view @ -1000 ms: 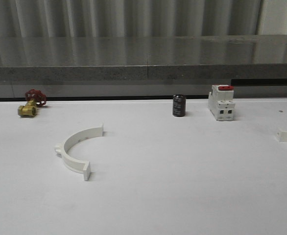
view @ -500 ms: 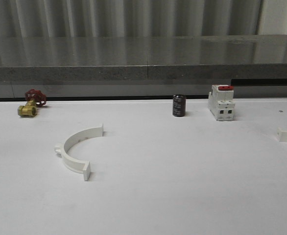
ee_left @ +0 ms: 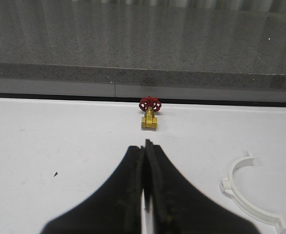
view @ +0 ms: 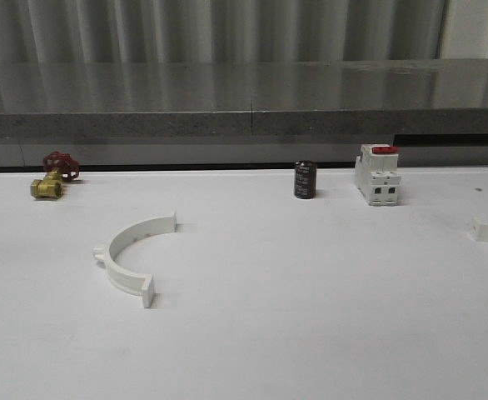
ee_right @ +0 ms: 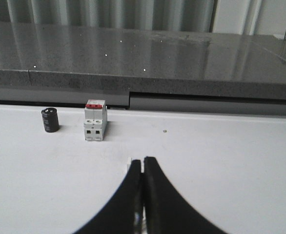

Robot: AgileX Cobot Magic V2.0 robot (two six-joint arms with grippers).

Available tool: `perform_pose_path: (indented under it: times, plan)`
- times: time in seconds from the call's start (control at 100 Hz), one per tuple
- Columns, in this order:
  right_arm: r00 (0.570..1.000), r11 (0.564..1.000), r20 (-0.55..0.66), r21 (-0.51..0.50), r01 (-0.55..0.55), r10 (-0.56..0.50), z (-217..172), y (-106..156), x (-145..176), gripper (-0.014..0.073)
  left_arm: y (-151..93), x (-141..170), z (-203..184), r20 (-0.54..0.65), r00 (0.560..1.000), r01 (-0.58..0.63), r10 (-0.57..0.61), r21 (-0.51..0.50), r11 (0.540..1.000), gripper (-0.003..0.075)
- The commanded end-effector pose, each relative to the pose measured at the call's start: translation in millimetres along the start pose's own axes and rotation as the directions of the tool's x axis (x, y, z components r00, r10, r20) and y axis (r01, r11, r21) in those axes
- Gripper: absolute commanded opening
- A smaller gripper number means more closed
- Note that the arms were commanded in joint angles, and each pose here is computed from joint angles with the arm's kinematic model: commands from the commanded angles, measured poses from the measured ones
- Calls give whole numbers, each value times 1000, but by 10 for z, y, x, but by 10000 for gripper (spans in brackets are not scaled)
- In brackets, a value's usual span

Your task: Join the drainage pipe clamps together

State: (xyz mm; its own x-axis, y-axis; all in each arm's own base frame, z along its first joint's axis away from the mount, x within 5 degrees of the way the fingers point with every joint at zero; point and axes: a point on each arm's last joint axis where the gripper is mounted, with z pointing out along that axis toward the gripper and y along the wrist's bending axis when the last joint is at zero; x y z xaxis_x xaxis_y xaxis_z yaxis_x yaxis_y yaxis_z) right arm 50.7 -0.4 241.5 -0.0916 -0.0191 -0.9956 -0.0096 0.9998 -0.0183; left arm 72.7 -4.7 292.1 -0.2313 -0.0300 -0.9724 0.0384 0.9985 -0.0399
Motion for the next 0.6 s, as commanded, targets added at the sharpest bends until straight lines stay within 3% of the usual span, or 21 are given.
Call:
perform_pose_path:
  times: [0.0,0.25,0.44,0.51,0.59]
  plan:
    - [999,1000,-24,9,22,-21,10,-13,-284,-66,4,-148,-23,95,995,7,-6,-7,1000,-21]
    - [955,1000,-297,13,17,-12,237,-26,-630,-66,4,-148,-23,95,995,7,-6,-7,1000,-21]
    - [853,1000,-522,14,10,-2,541,-24,-803,-53,4,-148,-23,95,995,7,-6,-7,1000,-21]
    - [821,1000,-571,10,-10,14,655,-10,-863,2,4,-148,-23,95,995,7,-6,-7,1000,-21]
    - [787,999,-616,4,-45,38,794,16,-914,144,4,-148,-23,95,995,7,-6,-7,1000,-21]
